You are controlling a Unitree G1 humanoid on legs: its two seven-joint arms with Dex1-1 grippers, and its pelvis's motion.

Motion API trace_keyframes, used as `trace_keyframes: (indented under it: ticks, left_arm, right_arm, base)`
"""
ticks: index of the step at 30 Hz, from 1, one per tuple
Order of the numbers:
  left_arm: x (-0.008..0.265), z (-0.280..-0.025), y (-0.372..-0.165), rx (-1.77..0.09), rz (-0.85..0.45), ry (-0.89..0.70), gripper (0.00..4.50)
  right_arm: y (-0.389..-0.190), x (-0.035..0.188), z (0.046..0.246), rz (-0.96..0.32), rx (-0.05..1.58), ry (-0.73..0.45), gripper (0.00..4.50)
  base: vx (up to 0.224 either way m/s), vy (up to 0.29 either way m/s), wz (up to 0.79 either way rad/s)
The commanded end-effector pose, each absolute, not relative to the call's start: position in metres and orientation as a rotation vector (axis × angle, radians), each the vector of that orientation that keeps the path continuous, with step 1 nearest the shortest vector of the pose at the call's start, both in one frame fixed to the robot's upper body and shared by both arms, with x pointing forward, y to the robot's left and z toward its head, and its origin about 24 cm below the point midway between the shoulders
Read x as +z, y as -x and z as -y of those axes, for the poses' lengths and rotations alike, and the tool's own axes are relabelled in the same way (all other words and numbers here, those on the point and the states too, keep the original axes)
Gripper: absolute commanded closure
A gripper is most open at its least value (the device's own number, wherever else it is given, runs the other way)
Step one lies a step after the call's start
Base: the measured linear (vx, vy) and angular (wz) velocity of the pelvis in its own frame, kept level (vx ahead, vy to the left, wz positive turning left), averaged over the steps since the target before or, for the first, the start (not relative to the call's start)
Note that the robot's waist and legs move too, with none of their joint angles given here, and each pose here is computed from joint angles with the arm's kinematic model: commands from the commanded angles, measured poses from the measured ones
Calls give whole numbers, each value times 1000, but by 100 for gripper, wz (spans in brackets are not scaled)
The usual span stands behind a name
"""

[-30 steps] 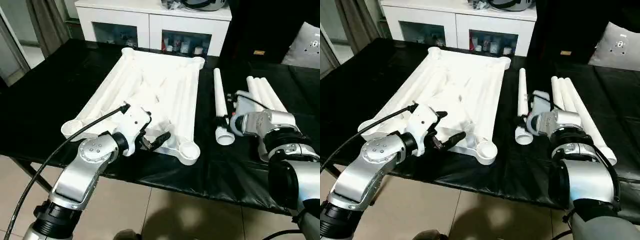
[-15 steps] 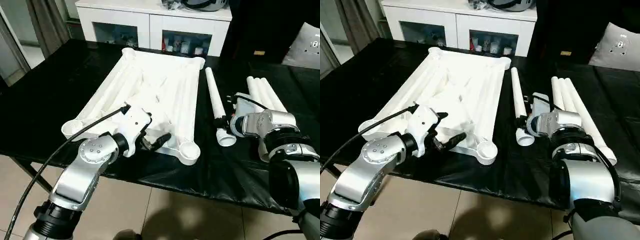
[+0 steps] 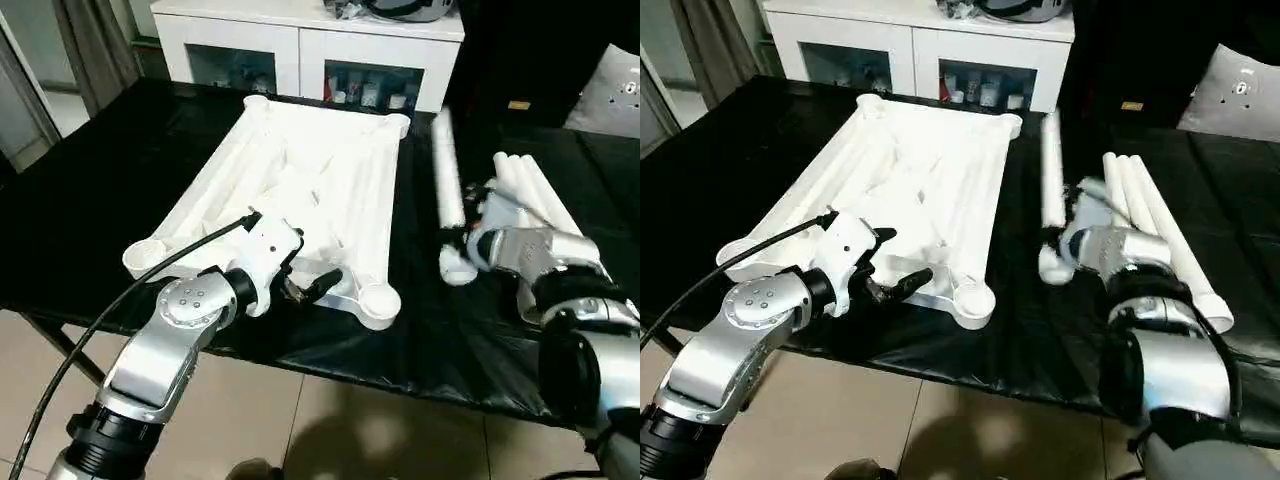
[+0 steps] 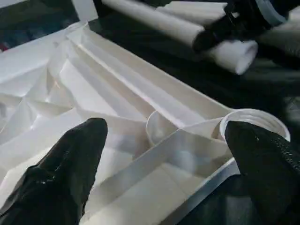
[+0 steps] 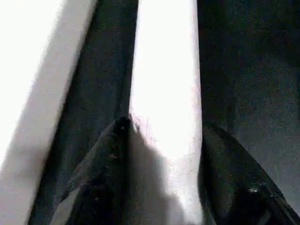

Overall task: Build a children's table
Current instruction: Pick table leg

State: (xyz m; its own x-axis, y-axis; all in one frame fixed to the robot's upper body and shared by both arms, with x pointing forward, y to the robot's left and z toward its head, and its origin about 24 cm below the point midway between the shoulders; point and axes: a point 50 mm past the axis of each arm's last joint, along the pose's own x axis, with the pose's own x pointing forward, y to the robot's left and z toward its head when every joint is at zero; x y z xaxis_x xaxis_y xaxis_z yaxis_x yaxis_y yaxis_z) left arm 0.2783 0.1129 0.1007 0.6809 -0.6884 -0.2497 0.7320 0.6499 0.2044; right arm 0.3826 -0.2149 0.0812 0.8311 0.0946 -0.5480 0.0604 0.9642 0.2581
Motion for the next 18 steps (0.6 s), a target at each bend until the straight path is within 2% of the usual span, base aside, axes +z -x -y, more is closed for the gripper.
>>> trace_keyframes:
  ticks: [1,3,7,11,15,18]
  left_arm:
    - [105,-114,-279,-809,-135,-302,0]
    - [109,-115,-283,-771,-103,-294,0]
    - [115,-117,-291,-715,-69,-288,0]
    - [130,-116,-303,-653,-1,-208,0]
    - [150,-110,-311,-648,64,-71,0]
    - [162,-106,-316,-653,99,10,0]
  right_arm:
    - [-390,106,219,-438,45,-310,259]
    - [-391,121,220,-332,102,-355,259]
    - [-389,130,217,-235,177,-354,259]
    - [-380,142,200,-118,386,-429,259]
    - [-367,145,187,-58,558,-502,259]
    - [-361,142,180,-54,621,-511,259]
  base:
    - [0,0,0]
    - [0,0,0]
    - [0,0,0]
    - [0,0,0]
    - [0,0,0]
    - [0,0,0]
